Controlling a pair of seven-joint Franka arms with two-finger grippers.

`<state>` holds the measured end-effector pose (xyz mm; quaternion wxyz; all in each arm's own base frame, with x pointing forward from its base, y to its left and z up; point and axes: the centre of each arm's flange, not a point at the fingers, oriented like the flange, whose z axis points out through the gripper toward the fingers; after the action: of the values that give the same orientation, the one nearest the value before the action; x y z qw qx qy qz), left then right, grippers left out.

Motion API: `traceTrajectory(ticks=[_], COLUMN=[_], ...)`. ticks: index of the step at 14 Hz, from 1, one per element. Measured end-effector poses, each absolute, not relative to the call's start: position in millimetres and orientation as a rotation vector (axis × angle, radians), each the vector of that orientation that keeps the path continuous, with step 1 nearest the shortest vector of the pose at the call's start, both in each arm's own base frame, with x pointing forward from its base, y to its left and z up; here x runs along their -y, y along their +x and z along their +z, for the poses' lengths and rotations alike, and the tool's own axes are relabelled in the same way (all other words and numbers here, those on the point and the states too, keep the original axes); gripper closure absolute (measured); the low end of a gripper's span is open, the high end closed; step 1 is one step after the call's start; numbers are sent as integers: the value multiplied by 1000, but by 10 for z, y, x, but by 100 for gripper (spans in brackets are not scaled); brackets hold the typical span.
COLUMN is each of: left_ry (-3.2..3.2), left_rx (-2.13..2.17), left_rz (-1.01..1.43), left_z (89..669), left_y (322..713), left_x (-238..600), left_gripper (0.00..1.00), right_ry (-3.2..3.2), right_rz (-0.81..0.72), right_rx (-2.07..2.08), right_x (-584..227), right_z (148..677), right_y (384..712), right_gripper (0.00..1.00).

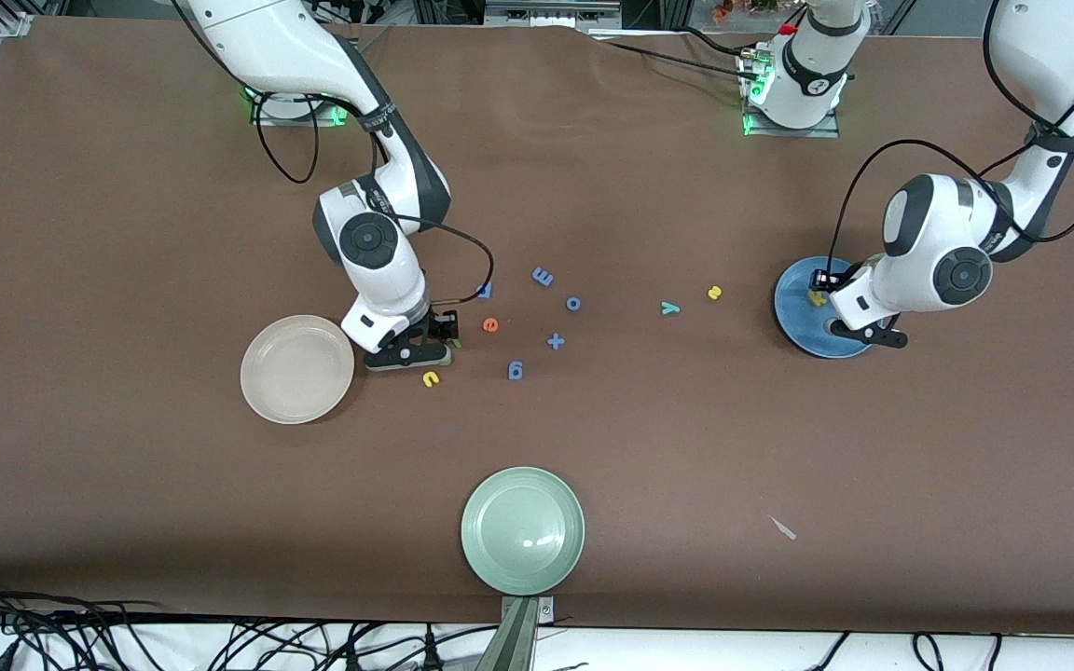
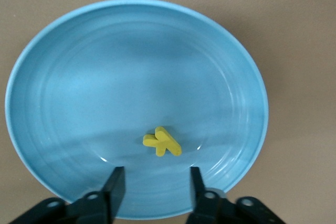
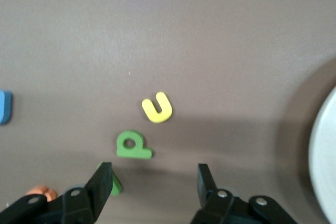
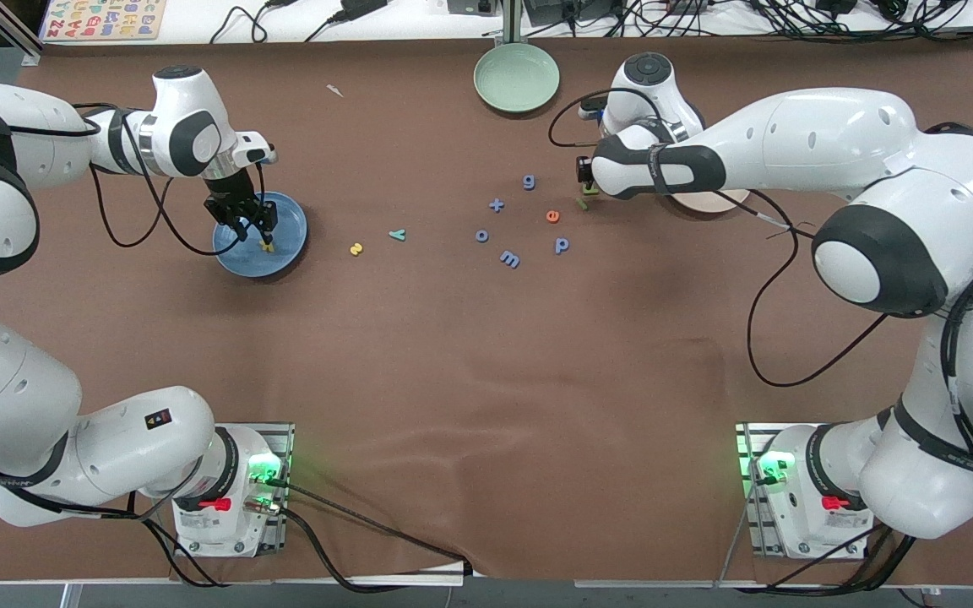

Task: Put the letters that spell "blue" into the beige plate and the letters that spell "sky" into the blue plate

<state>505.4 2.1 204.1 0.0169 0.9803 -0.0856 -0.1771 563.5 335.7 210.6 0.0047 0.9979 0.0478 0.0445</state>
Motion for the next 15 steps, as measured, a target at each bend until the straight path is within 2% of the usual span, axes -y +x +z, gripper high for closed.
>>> traceTrajectory(ticks=[3, 9, 13, 15], left_ry=[3066, 3064, 3052, 3076], left_rx=[198, -113, -5, 102], left_rz=[-520, -372, -260, -241], left_z=[2115, 2397, 2365, 2289], left_y=[5107, 5133, 5035, 4942], left_x=[199, 1011, 1467, 1613], left_gripper=[40, 41, 39, 35], right_ry=[3127, 3120, 3114, 3114], right_rz=[151, 132, 107, 102], right_rx=[-83, -55, -14, 0], right_x=[-3466, -3491, -3480, -3490], right_z=[1935, 1816, 1749, 1735], right_y=[5766, 5769, 5737, 5719], right_gripper=[26, 26, 27, 27])
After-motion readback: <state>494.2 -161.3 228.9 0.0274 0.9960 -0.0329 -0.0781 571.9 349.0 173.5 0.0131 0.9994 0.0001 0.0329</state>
